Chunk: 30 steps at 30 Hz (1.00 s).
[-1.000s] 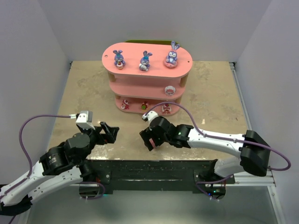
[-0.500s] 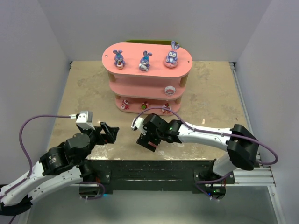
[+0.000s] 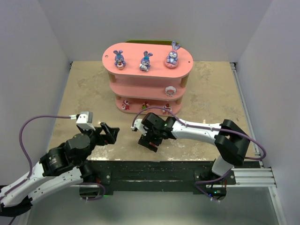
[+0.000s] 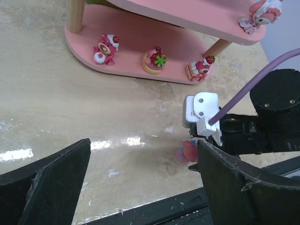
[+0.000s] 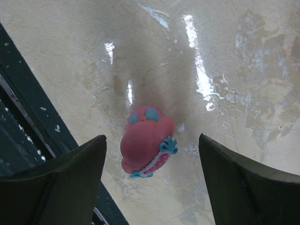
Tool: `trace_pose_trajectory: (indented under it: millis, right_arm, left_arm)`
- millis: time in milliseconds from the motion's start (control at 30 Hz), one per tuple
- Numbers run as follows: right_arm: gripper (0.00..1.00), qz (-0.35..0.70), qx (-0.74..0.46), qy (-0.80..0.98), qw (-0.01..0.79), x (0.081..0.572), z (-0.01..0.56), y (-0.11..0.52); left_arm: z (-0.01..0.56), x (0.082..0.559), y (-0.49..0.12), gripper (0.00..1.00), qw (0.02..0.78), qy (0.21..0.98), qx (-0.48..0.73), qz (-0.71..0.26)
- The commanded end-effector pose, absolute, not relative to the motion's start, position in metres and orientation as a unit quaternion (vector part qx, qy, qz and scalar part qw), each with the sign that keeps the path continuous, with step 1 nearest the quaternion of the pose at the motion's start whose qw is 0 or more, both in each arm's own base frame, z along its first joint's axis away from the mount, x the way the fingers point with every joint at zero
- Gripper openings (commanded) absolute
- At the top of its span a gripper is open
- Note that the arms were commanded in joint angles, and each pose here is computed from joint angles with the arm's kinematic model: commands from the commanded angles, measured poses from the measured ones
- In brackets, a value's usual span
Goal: Place and organize the plastic toys onto the shelf
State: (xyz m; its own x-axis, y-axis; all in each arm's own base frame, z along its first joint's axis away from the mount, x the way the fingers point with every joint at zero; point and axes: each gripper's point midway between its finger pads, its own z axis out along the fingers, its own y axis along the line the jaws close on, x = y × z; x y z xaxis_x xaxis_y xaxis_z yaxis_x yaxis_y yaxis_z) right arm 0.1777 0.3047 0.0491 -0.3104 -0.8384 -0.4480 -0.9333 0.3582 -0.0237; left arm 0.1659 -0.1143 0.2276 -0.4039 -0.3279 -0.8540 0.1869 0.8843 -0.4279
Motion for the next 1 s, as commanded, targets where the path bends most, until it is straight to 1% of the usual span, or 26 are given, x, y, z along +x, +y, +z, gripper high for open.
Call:
trace_pose_trajectory:
  millis: [0, 33, 67, 100, 133, 200, 233, 300, 333, 367, 400, 433, 467, 567, 667, 800, 900, 933, 967]
  right_arm:
    - [0.77, 0.121, -0.481, 0.840, 0.219, 0.186, 0.050, 0.310]
    - [0.73, 0.118, -0.458, 0.852, 0.226, 0.189, 0.050, 0.311]
    - [0.62, 0.105, -0.439, 0.860, 0.238, 0.195, 0.050, 0.308]
    - [0.55, 0.103, -0.406, 0.875, 0.242, 0.196, 0.048, 0.307]
    - [0.40, 0.107, -0.391, 0.880, 0.248, 0.199, 0.047, 0.310]
    - [0.27, 0.100, -0.342, 0.899, 0.254, 0.203, 0.045, 0.310]
    - [0.14, 0.087, -0.322, 0.908, 0.254, 0.206, 0.039, 0.307]
    - [0.01, 0.066, -0.258, 0.925, 0.270, 0.216, 0.040, 0.304]
    - [0.00, 0.052, -0.235, 0.931, 0.274, 0.219, 0.038, 0.300]
    - [0.00, 0.053, -0.186, 0.941, 0.278, 0.221, 0.039, 0.301]
    - [0.00, 0.019, -0.135, 0.939, 0.315, 0.236, 0.045, 0.291]
    - [0.00, -0.012, -0.094, 0.942, 0.322, 0.239, 0.046, 0.277]
    - [0.00, -0.009, -0.043, 0.943, 0.330, 0.241, 0.046, 0.277]
    - [0.00, -0.002, 0.026, 0.939, 0.343, 0.245, 0.048, 0.276]
    - [0.00, 0.013, 0.053, 0.937, 0.345, 0.243, 0.048, 0.278]
    - [0.01, 0.032, 0.050, 0.935, 0.349, 0.244, 0.055, 0.285]
    - [0.09, 0.041, 0.039, 0.937, 0.344, 0.241, 0.058, 0.287]
    - [0.16, 0.049, 0.040, 0.936, 0.345, 0.241, 0.061, 0.289]
    - [0.20, 0.052, 0.036, 0.938, 0.342, 0.237, 0.059, 0.287]
  left_arm:
    - [0.232, 0.168, -0.110, 1.00, 0.554, 0.797, -0.053, -0.233]
    - [0.232, 0.168, -0.110, 1.00, 0.554, 0.797, -0.053, -0.233]
    - [0.232, 0.168, -0.110, 1.00, 0.554, 0.798, -0.053, -0.232]
    - [0.232, 0.168, -0.110, 0.99, 0.554, 0.797, -0.052, -0.233]
    - [0.232, 0.168, -0.110, 1.00, 0.554, 0.798, -0.053, -0.233]
    - [0.232, 0.168, -0.110, 1.00, 0.554, 0.797, -0.052, -0.234]
    - [0.233, 0.168, -0.110, 0.99, 0.555, 0.796, -0.053, -0.235]
    - [0.233, 0.167, -0.110, 0.99, 0.555, 0.796, -0.052, -0.237]
    - [0.234, 0.167, -0.110, 1.00, 0.555, 0.795, -0.054, -0.239]
    - [0.233, 0.167, -0.110, 1.00, 0.555, 0.795, -0.053, -0.239]
    - [0.234, 0.167, -0.111, 1.00, 0.555, 0.795, -0.052, -0.240]
    - [0.234, 0.167, -0.110, 1.00, 0.555, 0.795, -0.052, -0.240]
    - [0.234, 0.166, -0.110, 0.99, 0.555, 0.794, -0.051, -0.242]
    - [0.236, 0.166, -0.109, 1.00, 0.557, 0.792, -0.053, -0.245]
    - [0.237, 0.165, -0.109, 0.99, 0.558, 0.790, -0.055, -0.249]
    - [0.238, 0.165, -0.108, 1.00, 0.560, 0.787, -0.058, -0.253]
    - [0.239, 0.165, -0.108, 1.00, 0.559, 0.787, -0.057, -0.253]
    - [0.238, 0.164, -0.108, 0.99, 0.559, 0.788, -0.056, -0.253]
    - [0.239, 0.165, -0.109, 0.99, 0.559, 0.788, -0.056, -0.253]
